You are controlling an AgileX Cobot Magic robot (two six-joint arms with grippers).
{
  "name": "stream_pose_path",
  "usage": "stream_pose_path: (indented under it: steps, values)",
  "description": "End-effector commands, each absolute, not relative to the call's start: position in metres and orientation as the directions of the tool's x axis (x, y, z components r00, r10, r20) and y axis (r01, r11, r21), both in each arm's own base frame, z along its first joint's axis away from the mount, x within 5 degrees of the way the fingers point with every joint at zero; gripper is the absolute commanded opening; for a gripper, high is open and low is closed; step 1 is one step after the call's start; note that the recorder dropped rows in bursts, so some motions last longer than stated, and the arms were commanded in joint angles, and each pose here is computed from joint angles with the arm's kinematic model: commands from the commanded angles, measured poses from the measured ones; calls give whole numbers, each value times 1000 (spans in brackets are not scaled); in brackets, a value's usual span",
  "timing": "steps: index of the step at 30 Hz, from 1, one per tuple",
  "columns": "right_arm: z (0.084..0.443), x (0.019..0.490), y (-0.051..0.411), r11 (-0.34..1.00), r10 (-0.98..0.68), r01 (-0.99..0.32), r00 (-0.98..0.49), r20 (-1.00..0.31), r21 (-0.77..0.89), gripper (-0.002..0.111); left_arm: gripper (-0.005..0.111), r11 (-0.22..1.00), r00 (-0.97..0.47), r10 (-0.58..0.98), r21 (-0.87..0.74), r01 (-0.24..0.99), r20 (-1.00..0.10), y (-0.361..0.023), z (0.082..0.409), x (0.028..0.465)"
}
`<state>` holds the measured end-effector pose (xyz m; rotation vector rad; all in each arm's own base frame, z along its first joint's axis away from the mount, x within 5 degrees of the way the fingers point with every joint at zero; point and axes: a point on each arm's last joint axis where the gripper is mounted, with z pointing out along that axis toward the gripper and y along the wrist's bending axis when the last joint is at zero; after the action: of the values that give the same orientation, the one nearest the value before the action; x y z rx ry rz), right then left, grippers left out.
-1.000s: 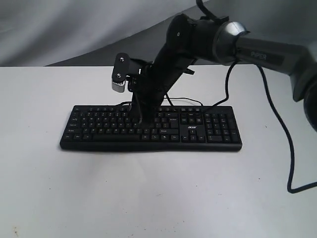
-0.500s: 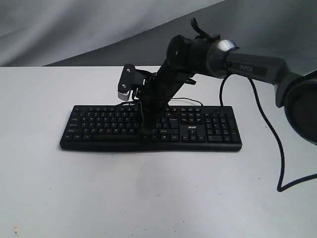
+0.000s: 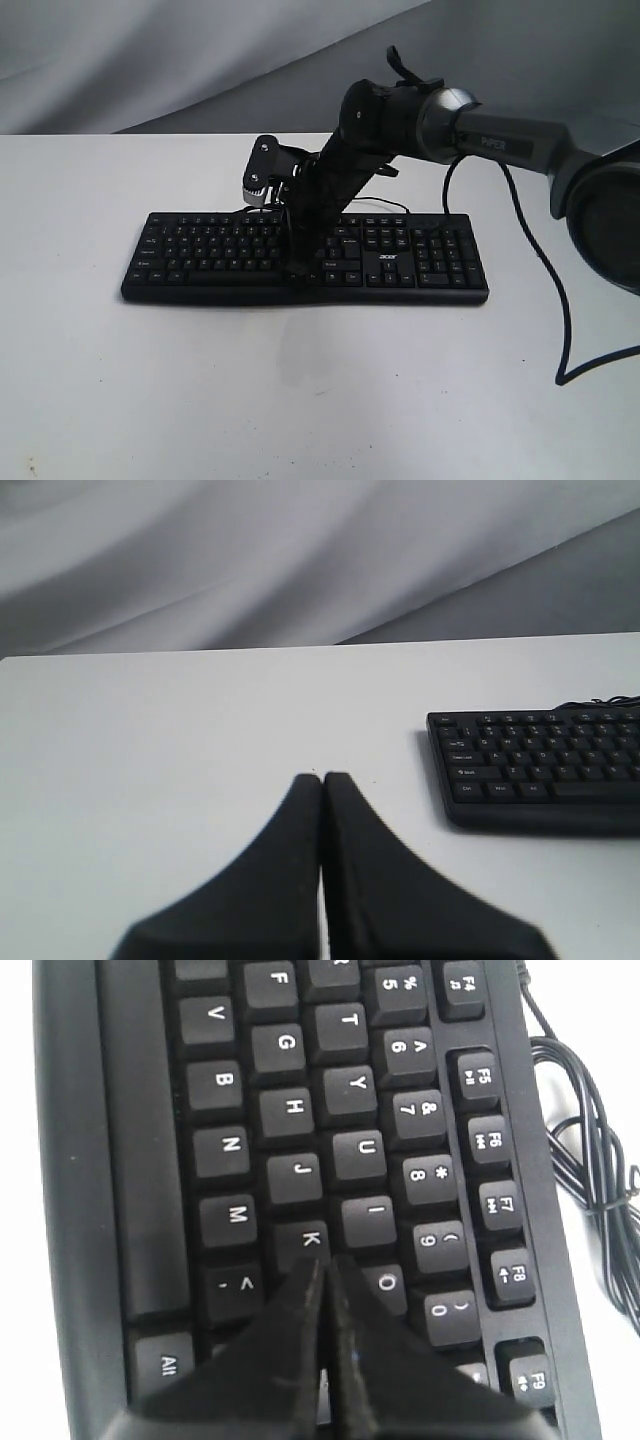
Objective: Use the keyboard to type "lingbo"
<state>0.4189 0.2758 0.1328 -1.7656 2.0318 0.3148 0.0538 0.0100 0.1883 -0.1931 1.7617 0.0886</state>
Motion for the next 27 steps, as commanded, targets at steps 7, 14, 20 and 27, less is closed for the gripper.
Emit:
stream_pose_path:
  steps: [7, 14, 20, 27]
  values:
    - [134, 418, 276, 174, -876, -981, -113, -469, -88, 0, 1, 982, -183, -93, -59, -180, -979, 10, 187, 54]
    - [134, 418, 276, 172, -878, -981, -111, -466, -90, 0, 1, 982, -183, -93, -59, -180, -979, 10, 187, 54]
    - [134, 418, 276, 168, -879, -982, -112, -463, -82, 0, 1, 982, -183, -93, -59, -180, -979, 10, 187, 54]
    - [134, 418, 276, 169, -879, -982, -112, -463, -83, 0, 1, 982, -183, -93, -59, -180, -979, 10, 187, 54]
